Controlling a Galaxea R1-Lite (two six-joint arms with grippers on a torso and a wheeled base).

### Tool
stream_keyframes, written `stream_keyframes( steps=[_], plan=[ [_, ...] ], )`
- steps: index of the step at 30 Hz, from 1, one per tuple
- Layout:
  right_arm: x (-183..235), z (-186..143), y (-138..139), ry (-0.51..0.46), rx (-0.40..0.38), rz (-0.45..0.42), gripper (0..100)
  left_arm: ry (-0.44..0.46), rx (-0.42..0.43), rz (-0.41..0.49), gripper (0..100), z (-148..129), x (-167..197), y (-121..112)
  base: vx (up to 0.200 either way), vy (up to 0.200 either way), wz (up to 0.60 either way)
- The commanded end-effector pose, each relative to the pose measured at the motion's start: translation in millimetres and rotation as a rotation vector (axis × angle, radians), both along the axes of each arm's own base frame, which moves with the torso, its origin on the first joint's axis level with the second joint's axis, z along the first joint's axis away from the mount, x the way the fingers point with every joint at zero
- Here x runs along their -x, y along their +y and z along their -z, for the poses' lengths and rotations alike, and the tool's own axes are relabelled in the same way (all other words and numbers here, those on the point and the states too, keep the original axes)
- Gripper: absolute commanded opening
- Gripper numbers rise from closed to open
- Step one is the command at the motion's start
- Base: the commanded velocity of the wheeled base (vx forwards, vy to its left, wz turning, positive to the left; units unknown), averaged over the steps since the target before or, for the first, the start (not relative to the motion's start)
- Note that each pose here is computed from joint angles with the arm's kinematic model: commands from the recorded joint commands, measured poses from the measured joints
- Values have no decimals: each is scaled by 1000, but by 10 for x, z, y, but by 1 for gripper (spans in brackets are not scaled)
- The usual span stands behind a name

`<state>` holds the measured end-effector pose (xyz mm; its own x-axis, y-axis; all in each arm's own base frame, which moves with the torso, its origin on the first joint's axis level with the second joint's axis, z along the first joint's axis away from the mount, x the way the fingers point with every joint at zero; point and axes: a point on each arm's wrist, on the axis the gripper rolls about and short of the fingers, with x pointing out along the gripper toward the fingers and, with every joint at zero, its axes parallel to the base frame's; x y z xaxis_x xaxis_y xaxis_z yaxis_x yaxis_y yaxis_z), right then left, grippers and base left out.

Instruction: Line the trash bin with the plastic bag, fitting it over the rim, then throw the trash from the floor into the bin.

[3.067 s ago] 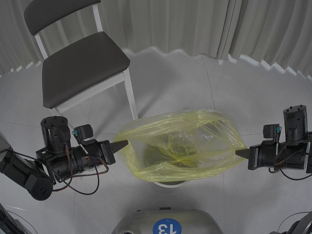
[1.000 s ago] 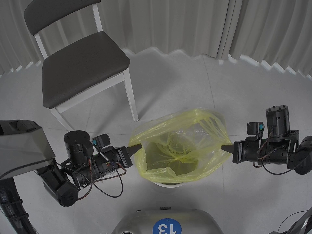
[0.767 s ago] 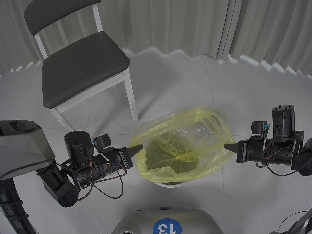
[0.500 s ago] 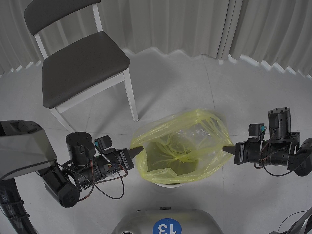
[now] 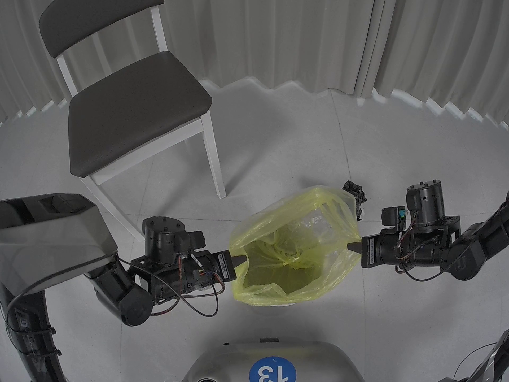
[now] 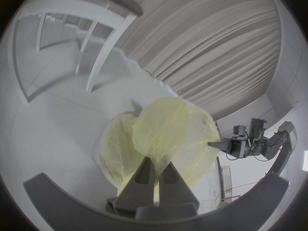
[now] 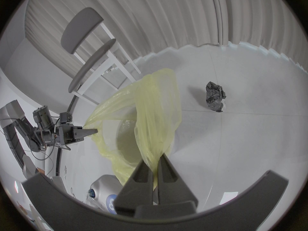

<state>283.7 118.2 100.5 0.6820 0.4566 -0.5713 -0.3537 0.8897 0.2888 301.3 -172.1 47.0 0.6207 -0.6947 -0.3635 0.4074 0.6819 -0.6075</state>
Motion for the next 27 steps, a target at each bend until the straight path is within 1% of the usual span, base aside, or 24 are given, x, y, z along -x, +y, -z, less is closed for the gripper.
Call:
stream_keyframes(
  steps=[1,3,6,8,9,12,15,21,24,27],
  plan=[
    [-85,-55,-42,59,36,-54,0,3,2,-14,0,-424,-211,-26,0,0,0],
    [-121,-170,-41,87,45,-64,0,8,1,-18,0,-533,-263,2,0,0,0],
    [-166,-261,-24,119,72,-86,0,14,-2,-13,0,-574,-287,1,0,0,0],
    [-221,-365,-7,162,105,-142,0,14,-14,-6,0,-563,-271,-4,0,0,0],
    [-242,-384,-4,168,118,-155,0,16,-21,-3,0,-540,-272,-5,0,0,0],
    [-361,-263,18,207,163,-192,0,34,-36,-1,0,-475,-255,4,0,0,0],
    [-384,-168,32,233,175,-200,0,57,-48,-2,0,-457,-193,41,0,0,0],
    [-273,-70,47,270,194,-225,0,96,-71,0,0,-483,56,160,0,0,0],
    [-236,-34,49,282,205,-236,0,103,-78,2,0,-471,101,182,0,0,0],
    [-144,81,46,323,220,-252,0,129,-104,8,0,-365,176,220,0,0,0]
  ],
)
